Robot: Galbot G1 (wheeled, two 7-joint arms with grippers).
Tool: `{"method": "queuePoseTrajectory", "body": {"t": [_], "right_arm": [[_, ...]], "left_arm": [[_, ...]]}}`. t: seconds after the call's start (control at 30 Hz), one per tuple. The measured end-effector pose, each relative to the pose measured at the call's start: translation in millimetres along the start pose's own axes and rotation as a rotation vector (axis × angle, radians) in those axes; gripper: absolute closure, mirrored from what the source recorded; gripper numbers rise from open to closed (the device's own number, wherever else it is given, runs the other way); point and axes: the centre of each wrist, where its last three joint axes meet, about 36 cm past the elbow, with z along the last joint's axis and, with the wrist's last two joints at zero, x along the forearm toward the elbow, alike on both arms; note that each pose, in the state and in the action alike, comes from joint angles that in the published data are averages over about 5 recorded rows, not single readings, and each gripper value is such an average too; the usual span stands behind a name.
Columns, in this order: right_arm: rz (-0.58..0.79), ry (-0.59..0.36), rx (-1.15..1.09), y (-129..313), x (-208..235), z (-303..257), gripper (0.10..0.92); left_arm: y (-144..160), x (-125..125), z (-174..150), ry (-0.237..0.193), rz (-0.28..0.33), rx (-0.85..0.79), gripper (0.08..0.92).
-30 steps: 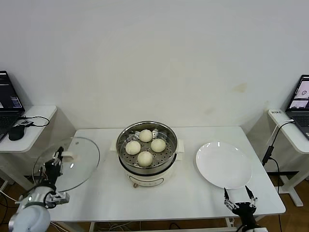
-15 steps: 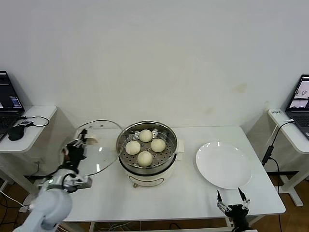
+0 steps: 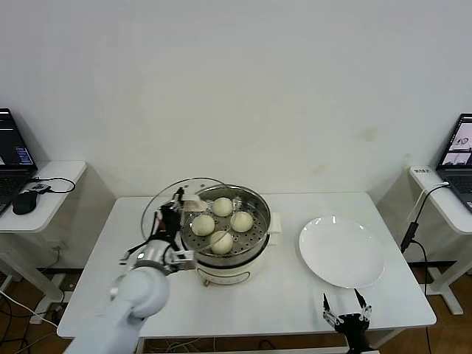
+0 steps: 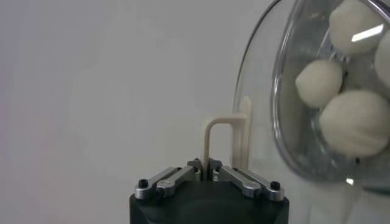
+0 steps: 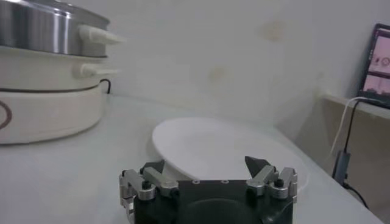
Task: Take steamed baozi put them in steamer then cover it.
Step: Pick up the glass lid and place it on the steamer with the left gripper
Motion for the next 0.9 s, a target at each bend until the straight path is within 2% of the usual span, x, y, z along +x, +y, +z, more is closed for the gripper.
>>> {"method": "queuePoseTrajectory", "body": {"t": [0.4,0.9], "right_arm": [[-0.018,0.014,0.008,8,2,6,0.199],[-0.033,0.019,0.014,11,3,12,0.200]], "left_arm": [[-15,-24,-65,-0.006,0.022,-0.056,0.865],[-39,-42,-88,0.027,0.058,-0.089,0.865]]}}
